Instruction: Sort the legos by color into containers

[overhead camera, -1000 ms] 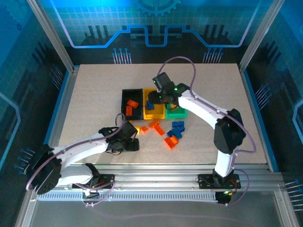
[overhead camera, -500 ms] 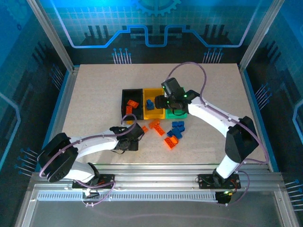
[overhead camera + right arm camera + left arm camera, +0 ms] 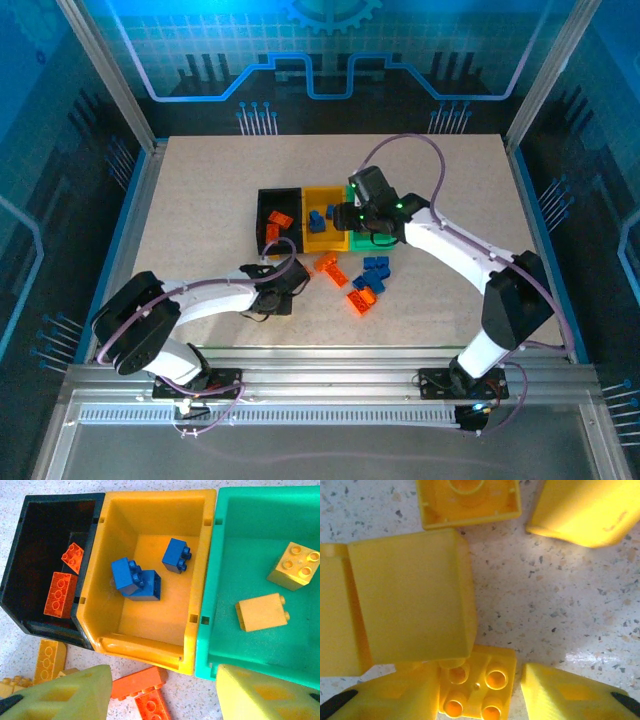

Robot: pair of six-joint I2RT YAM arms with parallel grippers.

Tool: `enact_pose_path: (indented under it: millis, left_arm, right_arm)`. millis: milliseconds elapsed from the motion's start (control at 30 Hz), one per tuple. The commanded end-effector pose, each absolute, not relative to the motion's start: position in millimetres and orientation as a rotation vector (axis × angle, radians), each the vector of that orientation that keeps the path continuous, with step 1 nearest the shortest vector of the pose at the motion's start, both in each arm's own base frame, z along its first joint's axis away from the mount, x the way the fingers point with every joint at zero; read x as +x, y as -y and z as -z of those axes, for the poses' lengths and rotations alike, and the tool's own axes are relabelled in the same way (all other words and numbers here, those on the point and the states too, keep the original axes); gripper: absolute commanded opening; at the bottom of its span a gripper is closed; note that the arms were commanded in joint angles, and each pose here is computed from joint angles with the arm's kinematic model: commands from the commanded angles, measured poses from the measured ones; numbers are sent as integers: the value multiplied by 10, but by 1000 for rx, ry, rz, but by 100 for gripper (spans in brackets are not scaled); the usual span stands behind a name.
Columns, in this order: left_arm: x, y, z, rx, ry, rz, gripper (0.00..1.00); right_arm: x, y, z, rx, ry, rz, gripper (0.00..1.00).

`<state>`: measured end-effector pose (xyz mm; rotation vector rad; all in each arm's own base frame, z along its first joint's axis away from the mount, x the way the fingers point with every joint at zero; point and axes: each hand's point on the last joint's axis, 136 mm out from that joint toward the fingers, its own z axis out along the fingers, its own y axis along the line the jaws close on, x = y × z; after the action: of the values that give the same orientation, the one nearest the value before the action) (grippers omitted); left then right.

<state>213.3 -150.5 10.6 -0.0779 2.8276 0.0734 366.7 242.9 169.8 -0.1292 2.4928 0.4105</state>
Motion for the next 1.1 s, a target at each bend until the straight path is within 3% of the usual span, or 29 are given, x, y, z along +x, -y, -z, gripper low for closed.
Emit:
enact_pose_path:
  millis: [0, 300, 600, 867, 1067]
  left_arm:
    - [2110, 1435, -66, -71, -2826, -129, 44]
    - [2101, 1563, -277, -41, -2807, -77, 34]
    - [2332, 2189, -912, 47, -2721, 163, 30]
    - [3011, 3054, -1453, 184, -2590, 312, 29]
    - [3674, 3545, -1516, 189, -2553, 376, 30]
  right_arm:
    - [3692, -2333, -1828, -74, -2458, -427, 58]
    - [3653, -2190, -1871, -32, -2443, -417, 58]
    - [3482, -1655, -1883, 98, -2424, -382, 58]
    - [3249, -1151, -1801, 220, -2425, -337, 59]
    - [3147, -1021, -1759, 246, -2437, -322, 59]
